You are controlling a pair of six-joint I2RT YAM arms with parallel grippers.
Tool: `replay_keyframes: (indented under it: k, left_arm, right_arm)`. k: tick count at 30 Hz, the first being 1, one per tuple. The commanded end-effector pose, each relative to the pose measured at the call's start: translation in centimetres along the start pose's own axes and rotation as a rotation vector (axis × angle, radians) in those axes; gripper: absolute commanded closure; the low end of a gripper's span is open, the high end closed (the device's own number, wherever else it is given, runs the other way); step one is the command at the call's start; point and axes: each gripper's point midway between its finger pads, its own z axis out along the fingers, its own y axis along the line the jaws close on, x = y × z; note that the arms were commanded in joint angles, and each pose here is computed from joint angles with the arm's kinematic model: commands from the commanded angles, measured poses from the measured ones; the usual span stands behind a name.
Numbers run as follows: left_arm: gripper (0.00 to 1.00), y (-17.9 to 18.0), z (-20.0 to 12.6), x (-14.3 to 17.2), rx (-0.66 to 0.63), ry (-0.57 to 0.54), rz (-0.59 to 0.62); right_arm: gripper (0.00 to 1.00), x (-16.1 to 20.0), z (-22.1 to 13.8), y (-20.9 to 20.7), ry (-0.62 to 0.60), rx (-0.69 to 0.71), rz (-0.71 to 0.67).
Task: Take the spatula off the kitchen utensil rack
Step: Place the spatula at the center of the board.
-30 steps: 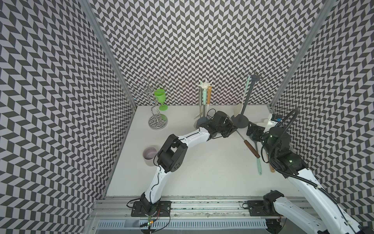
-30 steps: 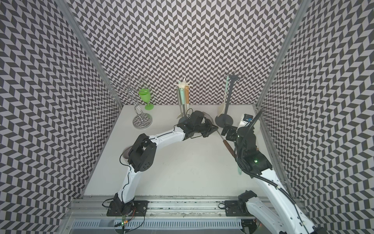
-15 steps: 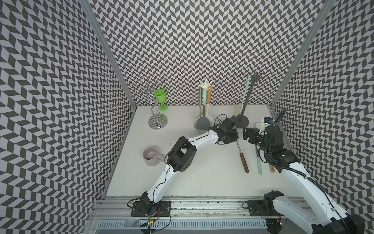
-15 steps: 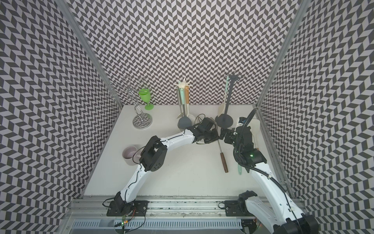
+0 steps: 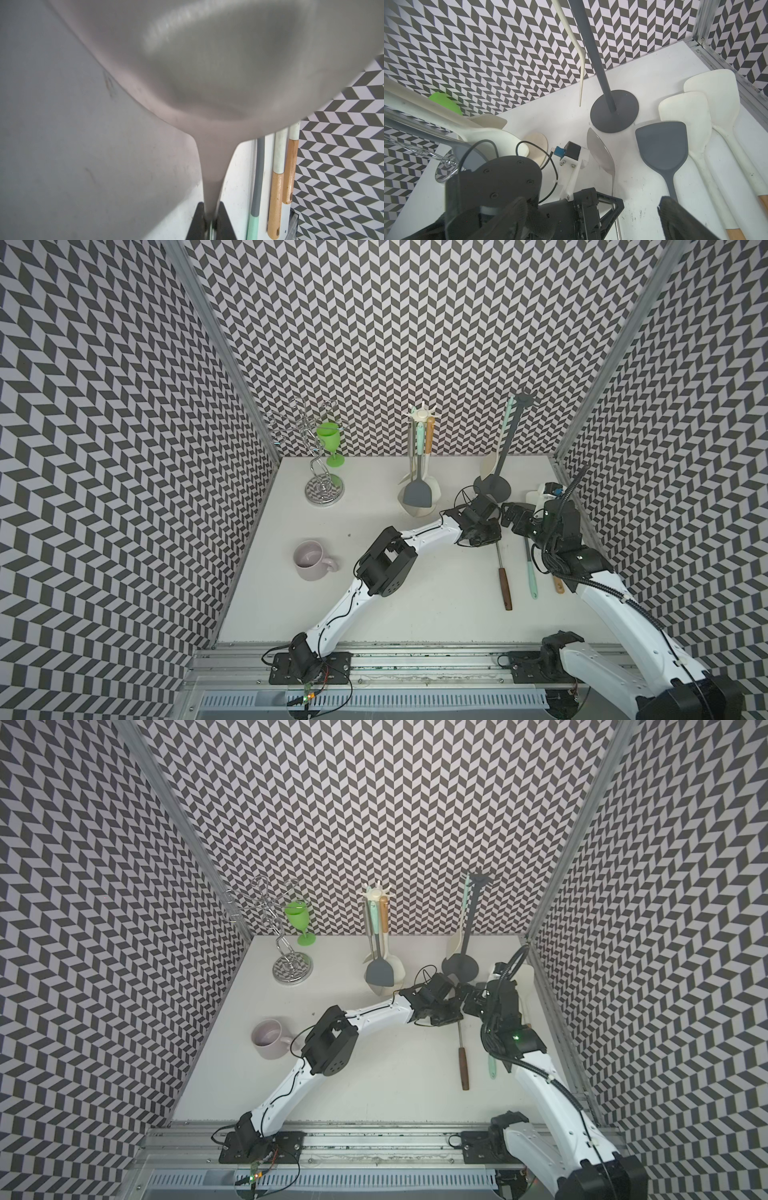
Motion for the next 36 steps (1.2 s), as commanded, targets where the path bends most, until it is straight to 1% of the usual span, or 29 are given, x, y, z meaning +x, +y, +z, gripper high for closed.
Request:
replay_keyframes:
  k: [1, 5, 11, 16, 19, 23, 31, 36]
  left_arm:
    - [1.0, -0.1, 1.2, 1.3, -0.002, 0.025, 0.028]
    - [1.0, -0.2, 2.1, 2.5, 0.008, 0.05, 0.015]
    - [1.0, 0.9, 3.2, 3.9, -0.002, 0.089, -0.036]
    - [0.91, 1.3, 3.8, 5.0, 0.004, 0.119, -0.086]
    - [0.89, 1.4, 3.9, 5.1, 0.005, 0.123, -0.105]
    - [0.83, 1.6, 4.1, 5.1, 0.006, 0.121, -0.113]
    - [0.82, 1.8, 4.4, 5.4, 0.01, 0.132, -0.119]
    - [0.8, 1.4, 3.8, 5.1, 0.013, 0.12, -0.112]
  right_arm:
    - [0.0, -0.8, 0.2, -0.1, -0.044, -0.004, 0.009]
    - [0.0, -0.8, 0.3, -0.3, -0.044, 0.0, 0.009]
    - [0.0, -0.9, 0.2, -0.4, -0.052, -0.003, 0.013]
    - [0.0, -1.0, 0.2, -0.5, -0.054, -0.005, 0.017]
    - [0.0, -0.9, 0.2, -0.5, -0.052, -0.011, 0.017]
    - [0.0, -0.8, 0.3, -0.5, -0.049, -0.012, 0.016]
    - [0.0, -0.6, 0.4, -0.5, -0.045, -0.015, 0.015]
    - [0.0, -0.5, 0.5, -0.6, -0.043, -0.016, 0.016]
